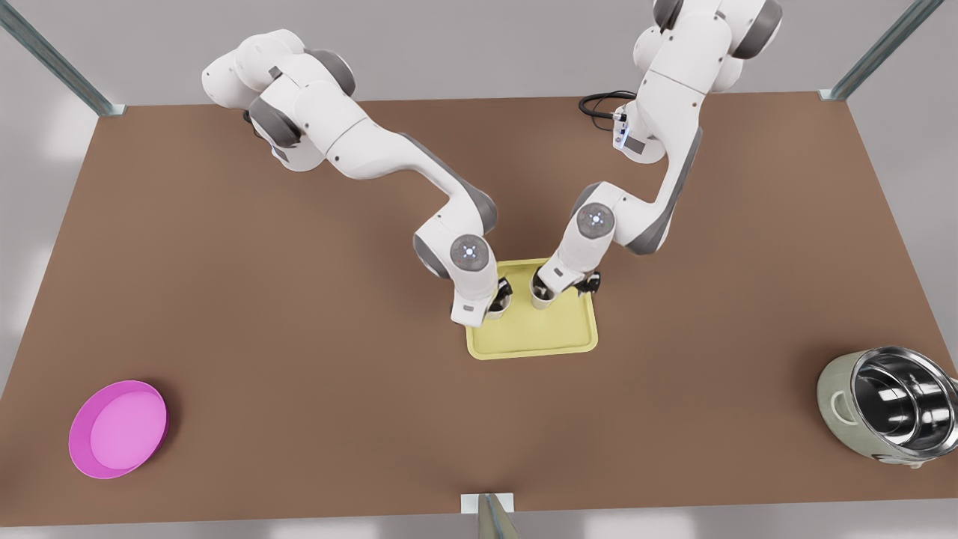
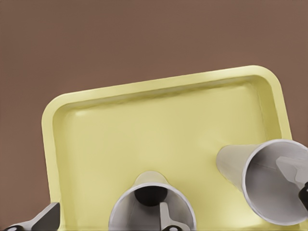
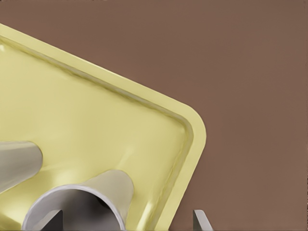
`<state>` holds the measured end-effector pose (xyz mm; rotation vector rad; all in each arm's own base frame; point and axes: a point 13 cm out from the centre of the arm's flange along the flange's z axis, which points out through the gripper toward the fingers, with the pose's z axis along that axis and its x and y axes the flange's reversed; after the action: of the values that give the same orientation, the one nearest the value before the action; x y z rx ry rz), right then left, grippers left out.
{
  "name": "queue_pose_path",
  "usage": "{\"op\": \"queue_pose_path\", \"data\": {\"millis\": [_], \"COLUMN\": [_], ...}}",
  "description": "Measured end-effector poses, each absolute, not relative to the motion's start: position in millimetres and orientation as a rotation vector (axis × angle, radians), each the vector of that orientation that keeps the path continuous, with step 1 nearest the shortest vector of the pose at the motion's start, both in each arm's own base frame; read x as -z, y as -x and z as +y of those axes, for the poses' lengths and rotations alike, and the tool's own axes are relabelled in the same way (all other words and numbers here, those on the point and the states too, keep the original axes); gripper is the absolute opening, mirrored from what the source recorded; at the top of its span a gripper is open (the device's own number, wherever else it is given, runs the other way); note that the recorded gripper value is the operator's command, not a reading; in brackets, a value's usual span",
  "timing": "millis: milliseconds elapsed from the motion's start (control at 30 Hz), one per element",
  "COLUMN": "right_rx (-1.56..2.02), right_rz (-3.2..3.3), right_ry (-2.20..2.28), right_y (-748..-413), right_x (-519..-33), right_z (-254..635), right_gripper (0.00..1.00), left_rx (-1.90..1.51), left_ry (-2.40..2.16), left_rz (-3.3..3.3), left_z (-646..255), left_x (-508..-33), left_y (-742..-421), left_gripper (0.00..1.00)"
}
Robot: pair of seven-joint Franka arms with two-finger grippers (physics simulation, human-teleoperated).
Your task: Use the left arm to pick up the white IKEA cup from the tray and place it on the middle-left position; use the right arm to pick up the white IKEA cup from the tray and place it on the middle-right position
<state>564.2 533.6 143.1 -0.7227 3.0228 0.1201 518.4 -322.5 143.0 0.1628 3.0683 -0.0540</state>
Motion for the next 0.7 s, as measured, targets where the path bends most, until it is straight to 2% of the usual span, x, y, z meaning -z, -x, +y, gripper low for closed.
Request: {"op": "queue_pose_path", "data": {"millis": [333, 367, 467, 500, 533, 600, 667, 700], "right_rx": [-0.083, -0.080, -0.079, -0.083, -0.087, -0.091, -0.091, -0.094], "right_rz": [3.082, 3.087, 3.096, 3.100, 3.102, 3.105, 3.108, 3.110], "right_ry": [0.689, 0.685, 0.669, 0.663, 0.659, 0.651, 0.645, 0.642], "right_y": [-543.4, -542.3, -542.3, -542.3, -542.3, -542.5, -542.3, -542.0], "right_x": [-112.3, -110.8, -108.5, -108.3, -108.3, -109.2, -109.6, -110.1], "right_z": [531.7, 531.0, 528.8, 528.6, 528.6, 528.7, 528.6, 528.8], "right_gripper": [1.00, 0.91, 0.49, 0.44, 0.39, 0.28, 0.15, 0.09], "left_rx": [0.062, 0.066, 0.085, 0.091, 0.096, 0.106, 0.113, 0.115], "left_ry": [-0.156, -0.153, -0.142, -0.138, -0.134, -0.124, -0.115, -0.111], "left_rz": [3.076, 3.074, 3.061, 3.056, 3.051, 3.040, 3.033, 3.031], "left_z": [-327.9, -328.9, -332.9, -334.2, -335.2, -336.2, -337.0, -337.3], "left_x": [-113.7, -110.0, -104.4, -104.5, -105.0, -107.0, -108.3, -108.7], "left_y": [-494.9, -494.7, -496.5, -497.4, -498.4, -501.6, -503.7, -504.4], "left_gripper": [1.00, 1.00, 0.98, 0.96, 0.90, 0.67, 0.55, 0.46]}}
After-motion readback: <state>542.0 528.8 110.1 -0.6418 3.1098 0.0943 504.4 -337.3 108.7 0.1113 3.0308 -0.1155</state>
